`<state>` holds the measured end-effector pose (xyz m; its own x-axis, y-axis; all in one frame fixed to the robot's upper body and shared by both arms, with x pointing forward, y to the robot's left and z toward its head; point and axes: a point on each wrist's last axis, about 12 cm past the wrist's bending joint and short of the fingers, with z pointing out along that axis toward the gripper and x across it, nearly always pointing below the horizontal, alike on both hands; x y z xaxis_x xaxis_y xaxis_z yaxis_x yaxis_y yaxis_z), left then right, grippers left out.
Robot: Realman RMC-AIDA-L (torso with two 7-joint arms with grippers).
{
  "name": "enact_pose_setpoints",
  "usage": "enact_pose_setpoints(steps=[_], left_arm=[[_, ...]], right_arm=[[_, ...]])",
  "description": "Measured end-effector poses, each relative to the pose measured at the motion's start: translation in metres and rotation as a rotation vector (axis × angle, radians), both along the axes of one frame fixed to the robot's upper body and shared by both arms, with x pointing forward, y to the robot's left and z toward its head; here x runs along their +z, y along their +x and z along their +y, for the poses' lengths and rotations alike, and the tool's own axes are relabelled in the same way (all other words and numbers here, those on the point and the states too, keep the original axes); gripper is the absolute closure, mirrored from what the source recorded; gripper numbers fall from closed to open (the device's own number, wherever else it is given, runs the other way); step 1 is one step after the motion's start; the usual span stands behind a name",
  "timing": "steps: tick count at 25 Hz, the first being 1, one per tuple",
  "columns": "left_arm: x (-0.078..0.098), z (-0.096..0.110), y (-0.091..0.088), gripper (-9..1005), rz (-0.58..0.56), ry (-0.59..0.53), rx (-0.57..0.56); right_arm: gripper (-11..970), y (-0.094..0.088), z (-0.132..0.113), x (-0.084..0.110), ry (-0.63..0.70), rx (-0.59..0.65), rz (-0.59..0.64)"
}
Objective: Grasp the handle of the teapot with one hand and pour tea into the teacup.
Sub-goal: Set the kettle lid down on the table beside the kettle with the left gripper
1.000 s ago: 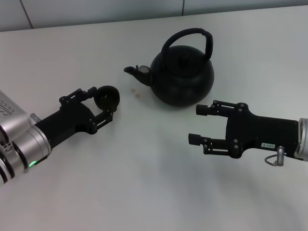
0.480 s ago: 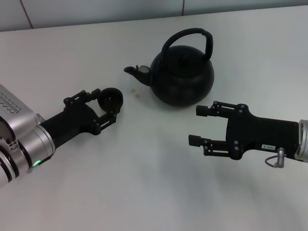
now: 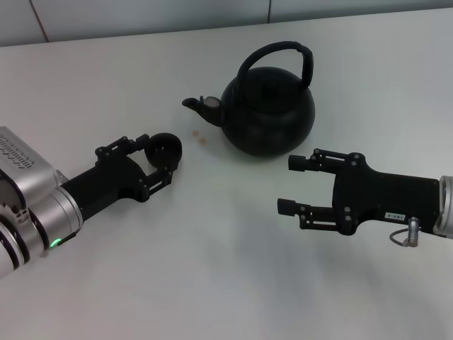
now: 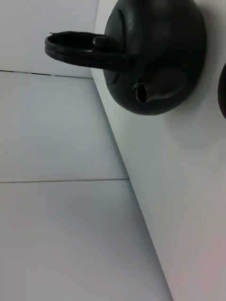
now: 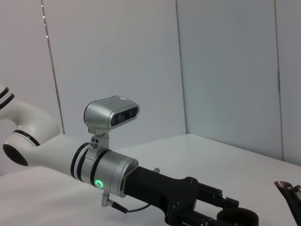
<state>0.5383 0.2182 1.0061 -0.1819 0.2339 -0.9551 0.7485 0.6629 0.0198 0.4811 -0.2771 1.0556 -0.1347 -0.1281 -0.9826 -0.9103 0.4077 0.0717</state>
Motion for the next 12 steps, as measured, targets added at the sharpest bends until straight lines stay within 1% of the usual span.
enact_pose_setpoints(steps=[4, 12], left_arm=[[-0.0012, -0.0019, -0.0016, 326, 0.004, 0.016, -0.027], [-0.0012, -0.0022, -0.0016, 325, 0.005, 0.016, -0.028]], right_arm=[[212, -0.0001, 0.0004, -0.0001, -0.001, 0.003, 0.001], [213, -0.0001, 0.0008, -0.0002, -0.001, 0.003, 0.001]])
